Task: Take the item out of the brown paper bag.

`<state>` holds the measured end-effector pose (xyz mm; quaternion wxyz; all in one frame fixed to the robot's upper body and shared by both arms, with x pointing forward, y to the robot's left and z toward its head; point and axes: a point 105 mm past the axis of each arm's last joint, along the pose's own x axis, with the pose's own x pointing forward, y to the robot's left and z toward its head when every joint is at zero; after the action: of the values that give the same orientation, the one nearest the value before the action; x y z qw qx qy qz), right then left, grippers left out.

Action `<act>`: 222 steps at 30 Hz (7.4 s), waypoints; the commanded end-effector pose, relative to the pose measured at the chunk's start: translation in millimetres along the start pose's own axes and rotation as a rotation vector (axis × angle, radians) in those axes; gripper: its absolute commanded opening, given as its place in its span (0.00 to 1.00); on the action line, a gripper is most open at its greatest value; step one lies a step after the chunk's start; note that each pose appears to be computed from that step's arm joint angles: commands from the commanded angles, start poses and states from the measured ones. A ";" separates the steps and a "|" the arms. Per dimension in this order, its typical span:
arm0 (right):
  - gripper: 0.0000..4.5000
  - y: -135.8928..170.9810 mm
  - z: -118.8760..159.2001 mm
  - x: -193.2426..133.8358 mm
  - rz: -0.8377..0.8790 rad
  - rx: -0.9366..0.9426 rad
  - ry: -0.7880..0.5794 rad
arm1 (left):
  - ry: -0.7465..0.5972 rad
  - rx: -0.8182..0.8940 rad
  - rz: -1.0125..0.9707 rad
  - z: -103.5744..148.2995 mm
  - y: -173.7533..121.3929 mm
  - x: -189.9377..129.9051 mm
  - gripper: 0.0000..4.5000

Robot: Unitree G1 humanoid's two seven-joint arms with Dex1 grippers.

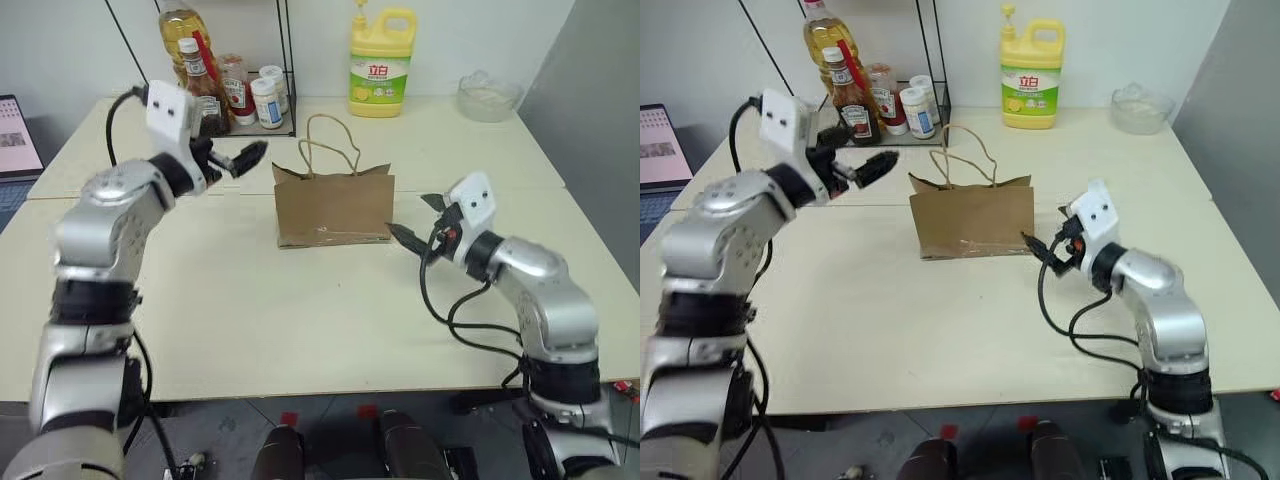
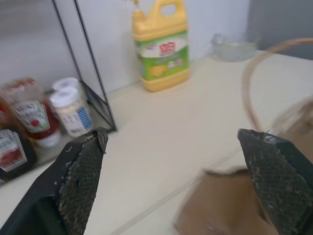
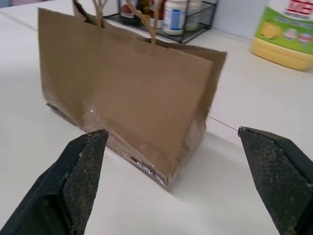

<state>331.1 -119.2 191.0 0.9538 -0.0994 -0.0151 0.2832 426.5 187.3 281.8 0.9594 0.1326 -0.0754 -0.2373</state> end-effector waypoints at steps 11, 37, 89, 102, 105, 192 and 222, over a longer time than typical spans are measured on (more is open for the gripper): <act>0.99 -16.5 5.6 -29.6 -0.244 0.002 -0.048 | 0.186 0.298 -0.223 -10.8 -22.8 47.1 1.00; 0.99 -47.2 -6.8 -20.2 -0.239 0.016 -0.031 | 0.467 0.240 -0.666 -69.4 -111.9 -71.6 1.00; 1.00 38.6 -78.6 -91.5 0.456 -0.561 0.138 | 0.005 0.189 -1.043 -57.6 -185.9 -78.6 0.53; 1.00 98.6 -76.3 -70.0 0.720 -1.205 -0.513 | 0.100 -0.070 -0.923 -52.7 -176.1 -62.0 0.00; 1.00 108.1 -77.0 -66.0 0.733 -1.217 -0.600 | 0.125 -0.119 -0.899 -51.6 -176.0 -57.1 0.00; 0.86 69.0 -40.6 -75.9 0.476 -0.500 -0.106 | 0.044 -0.293 -0.640 28.9 -126.8 -11.7 0.00; 0.01 98.8 -10.4 63.1 0.250 -0.162 -0.091 | 0.015 -0.307 -0.582 35.8 -120.9 -5.8 0.00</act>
<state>326.4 0.9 149.3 0.8961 -0.1101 -0.0322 0.4287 366.1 79.9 263.0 0.8621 -0.0012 0.0439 -0.5048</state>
